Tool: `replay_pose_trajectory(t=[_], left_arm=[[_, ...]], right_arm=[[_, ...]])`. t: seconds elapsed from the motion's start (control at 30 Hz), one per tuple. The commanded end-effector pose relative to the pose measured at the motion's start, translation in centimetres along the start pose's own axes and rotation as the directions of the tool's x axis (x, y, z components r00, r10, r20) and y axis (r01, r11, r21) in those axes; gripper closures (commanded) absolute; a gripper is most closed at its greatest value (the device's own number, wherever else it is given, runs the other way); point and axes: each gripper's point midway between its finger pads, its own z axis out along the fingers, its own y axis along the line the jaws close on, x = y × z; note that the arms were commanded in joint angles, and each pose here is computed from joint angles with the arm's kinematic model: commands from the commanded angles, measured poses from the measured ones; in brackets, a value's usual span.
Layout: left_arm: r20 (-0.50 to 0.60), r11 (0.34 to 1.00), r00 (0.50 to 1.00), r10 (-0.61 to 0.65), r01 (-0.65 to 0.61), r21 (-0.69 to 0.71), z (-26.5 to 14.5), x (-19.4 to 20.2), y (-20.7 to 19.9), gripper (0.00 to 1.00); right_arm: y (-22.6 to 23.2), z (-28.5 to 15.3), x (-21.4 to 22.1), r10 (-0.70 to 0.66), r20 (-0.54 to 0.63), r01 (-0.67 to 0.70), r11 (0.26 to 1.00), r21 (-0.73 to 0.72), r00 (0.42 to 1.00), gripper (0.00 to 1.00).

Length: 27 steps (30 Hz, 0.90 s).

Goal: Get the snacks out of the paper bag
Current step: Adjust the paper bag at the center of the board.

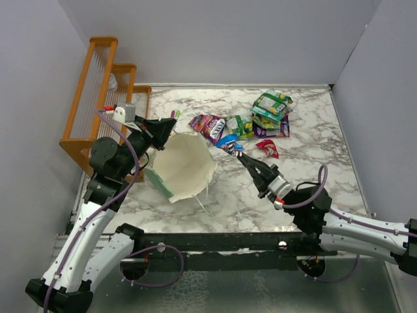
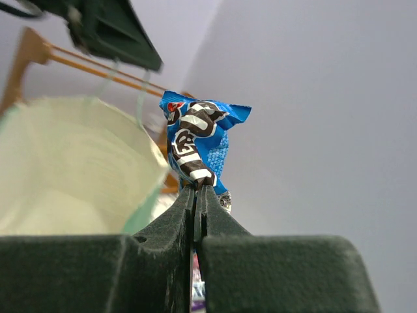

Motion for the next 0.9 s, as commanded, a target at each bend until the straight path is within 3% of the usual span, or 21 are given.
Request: replay_pose_trajectory(t=[0.0,0.43,0.67,0.73,0.87], left_arm=[[0.056,0.975,0.987,-0.15,0.157,-0.154,0.9,-1.9,1.9,1.0],[0.022,0.887,0.967,-0.254,0.242,-0.393,0.2,3.4,7.2,1.0],[0.042,0.863,0.97,-0.241,0.234,-0.448,-0.9,3.3,8.1,0.97],[0.057,0.846,0.977,-0.205,0.206,-0.493,-2.1,3.0,8.9,0.9],[0.079,0.825,0.985,-0.156,0.174,-0.538,-4.2,2.6,9.5,0.64]], right_arm=[[-4.4,-1.0,1.0,0.095,-0.051,-0.078,0.96,0.27,0.994,0.99],[-4.7,-1.1,2.1,0.093,-0.112,-0.056,0.954,0.295,0.989,0.99],[-4.1,-1.0,3.1,0.106,-0.147,-0.059,0.955,0.292,0.984,0.99],[-3.8,-1.0,3.5,0.122,-0.159,-0.071,0.954,0.29,0.98,0.99],[-4.0,-1.1,4.4,0.164,-0.183,-0.096,0.939,0.331,0.969,0.99]])
